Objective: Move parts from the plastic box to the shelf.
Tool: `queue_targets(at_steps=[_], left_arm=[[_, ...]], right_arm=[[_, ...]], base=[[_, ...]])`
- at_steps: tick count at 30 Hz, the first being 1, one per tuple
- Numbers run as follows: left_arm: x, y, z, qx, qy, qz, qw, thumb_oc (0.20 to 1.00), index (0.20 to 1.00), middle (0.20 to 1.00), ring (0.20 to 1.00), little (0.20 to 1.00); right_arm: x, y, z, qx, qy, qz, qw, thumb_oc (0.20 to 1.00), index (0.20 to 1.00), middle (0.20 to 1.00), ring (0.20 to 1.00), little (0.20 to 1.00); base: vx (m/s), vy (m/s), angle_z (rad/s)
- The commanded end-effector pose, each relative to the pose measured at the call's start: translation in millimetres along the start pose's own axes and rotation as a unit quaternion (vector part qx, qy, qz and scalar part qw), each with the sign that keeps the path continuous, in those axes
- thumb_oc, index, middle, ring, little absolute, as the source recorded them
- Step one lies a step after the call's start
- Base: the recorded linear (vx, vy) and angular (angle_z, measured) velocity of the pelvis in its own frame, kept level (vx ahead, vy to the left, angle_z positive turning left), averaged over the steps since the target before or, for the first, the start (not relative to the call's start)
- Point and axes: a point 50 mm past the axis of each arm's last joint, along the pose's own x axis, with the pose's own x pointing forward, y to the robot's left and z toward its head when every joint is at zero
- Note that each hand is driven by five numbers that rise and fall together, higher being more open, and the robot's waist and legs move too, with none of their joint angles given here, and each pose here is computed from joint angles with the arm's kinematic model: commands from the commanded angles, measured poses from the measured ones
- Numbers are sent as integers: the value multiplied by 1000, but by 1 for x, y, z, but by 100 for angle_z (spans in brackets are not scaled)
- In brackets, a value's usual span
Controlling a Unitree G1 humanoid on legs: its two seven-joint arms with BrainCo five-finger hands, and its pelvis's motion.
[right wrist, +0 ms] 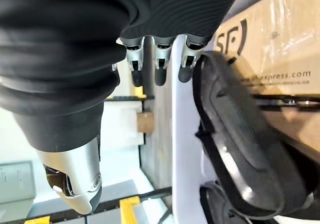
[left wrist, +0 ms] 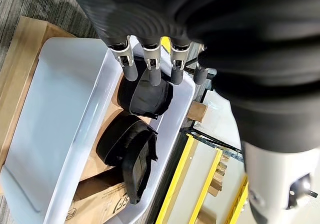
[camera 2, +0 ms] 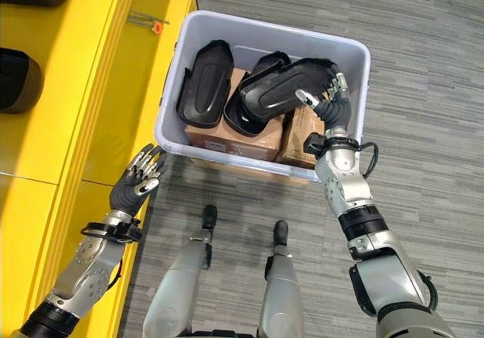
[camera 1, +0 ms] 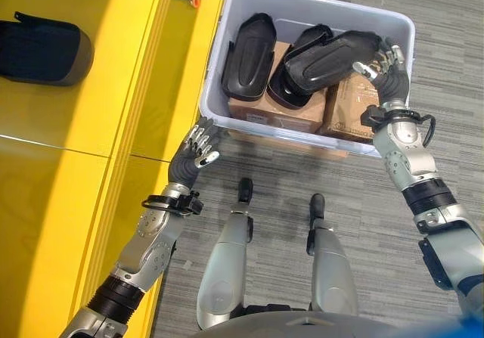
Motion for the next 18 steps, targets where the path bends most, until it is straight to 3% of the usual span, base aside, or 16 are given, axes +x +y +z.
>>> queue_targets(at_steps=[1, 5, 10, 18], left_arm=[[-5, -5, 23, -3, -51, -10, 999, 1000, 1000, 1000, 1000, 1000], [-6, -4, 23, -3, -49, -9, 999, 1000, 1000, 1000, 1000, 1000], [-5, -8, 19, -8, -39, -7, 999, 1000, 1000, 1000, 1000, 1000], [-3, -11, 18, -11, -33, -11, 999, 1000, 1000, 1000, 1000, 1000]], right_arm=[[8, -1, 34, -5, -82, 2, 997, 1000, 1000, 1000, 1000, 1000], [12, 1, 35, 7, -83, -10, 996, 1000, 1000, 1000, 1000, 1000], [27, 21, 33, 130, -61, -70, 987, 1000, 1000, 1000, 1000, 1000], [45, 33, 42, 190, -42, -109, 975, 1000, 1000, 1000, 1000, 1000]], base=[[0, 0, 0], [0, 0, 0], [0, 0, 0], [0, 0, 0]])
